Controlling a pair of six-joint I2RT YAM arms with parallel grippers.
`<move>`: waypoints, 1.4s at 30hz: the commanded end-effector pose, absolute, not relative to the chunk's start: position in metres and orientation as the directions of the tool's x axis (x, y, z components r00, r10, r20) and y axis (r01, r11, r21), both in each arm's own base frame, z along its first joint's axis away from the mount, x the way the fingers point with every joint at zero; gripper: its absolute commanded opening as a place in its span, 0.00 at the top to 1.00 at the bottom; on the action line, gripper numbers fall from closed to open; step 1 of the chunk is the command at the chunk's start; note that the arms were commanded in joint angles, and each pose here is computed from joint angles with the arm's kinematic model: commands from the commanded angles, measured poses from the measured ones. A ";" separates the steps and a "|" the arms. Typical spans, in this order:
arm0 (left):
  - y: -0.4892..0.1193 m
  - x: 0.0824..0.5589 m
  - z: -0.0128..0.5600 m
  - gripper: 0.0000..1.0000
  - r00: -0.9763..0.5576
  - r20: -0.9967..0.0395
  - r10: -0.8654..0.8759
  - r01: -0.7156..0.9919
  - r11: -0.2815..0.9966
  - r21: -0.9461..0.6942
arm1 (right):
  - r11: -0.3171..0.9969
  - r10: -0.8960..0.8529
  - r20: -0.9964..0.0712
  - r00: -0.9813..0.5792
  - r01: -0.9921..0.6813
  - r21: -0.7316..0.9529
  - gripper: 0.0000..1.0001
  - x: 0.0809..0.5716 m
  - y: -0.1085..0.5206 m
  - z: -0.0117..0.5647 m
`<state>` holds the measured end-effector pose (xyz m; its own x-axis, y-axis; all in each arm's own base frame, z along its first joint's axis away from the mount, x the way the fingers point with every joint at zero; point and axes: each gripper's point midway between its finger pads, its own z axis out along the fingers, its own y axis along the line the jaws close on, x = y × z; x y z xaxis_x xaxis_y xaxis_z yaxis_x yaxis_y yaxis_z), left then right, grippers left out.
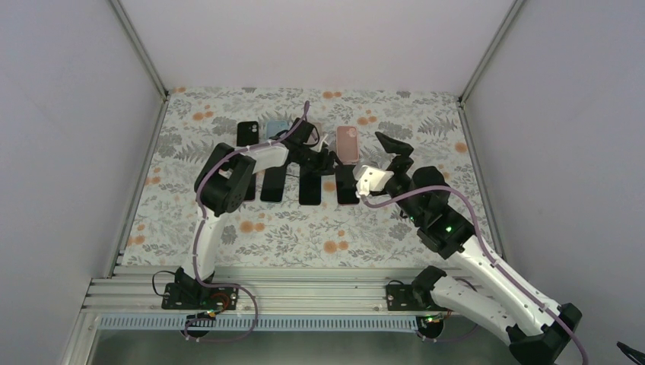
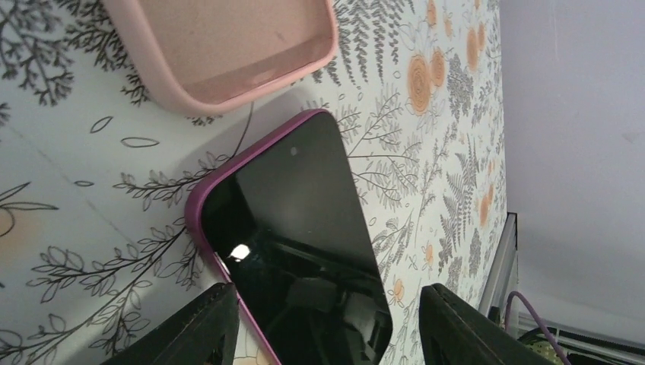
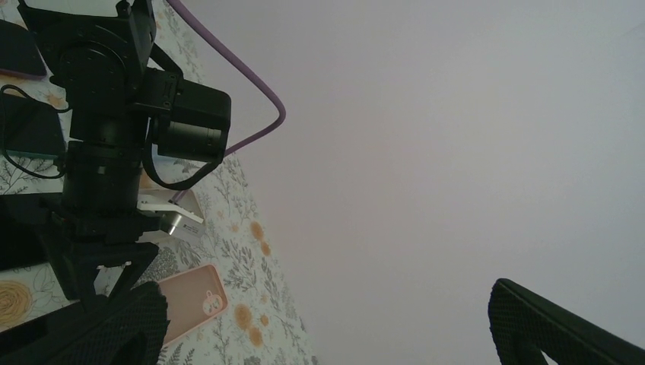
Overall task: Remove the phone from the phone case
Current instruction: Place the phone at the center of the board, then reset both arms
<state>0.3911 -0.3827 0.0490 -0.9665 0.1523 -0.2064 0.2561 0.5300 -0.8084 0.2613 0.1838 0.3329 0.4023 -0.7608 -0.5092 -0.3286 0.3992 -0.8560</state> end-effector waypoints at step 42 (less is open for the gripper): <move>-0.174 0.486 0.370 0.00 -0.450 -0.880 0.153 0.686 0.690 -0.231 | 0.886 -0.214 -0.954 -0.211 -0.452 -0.099 0.01 0.443 0.094 0.362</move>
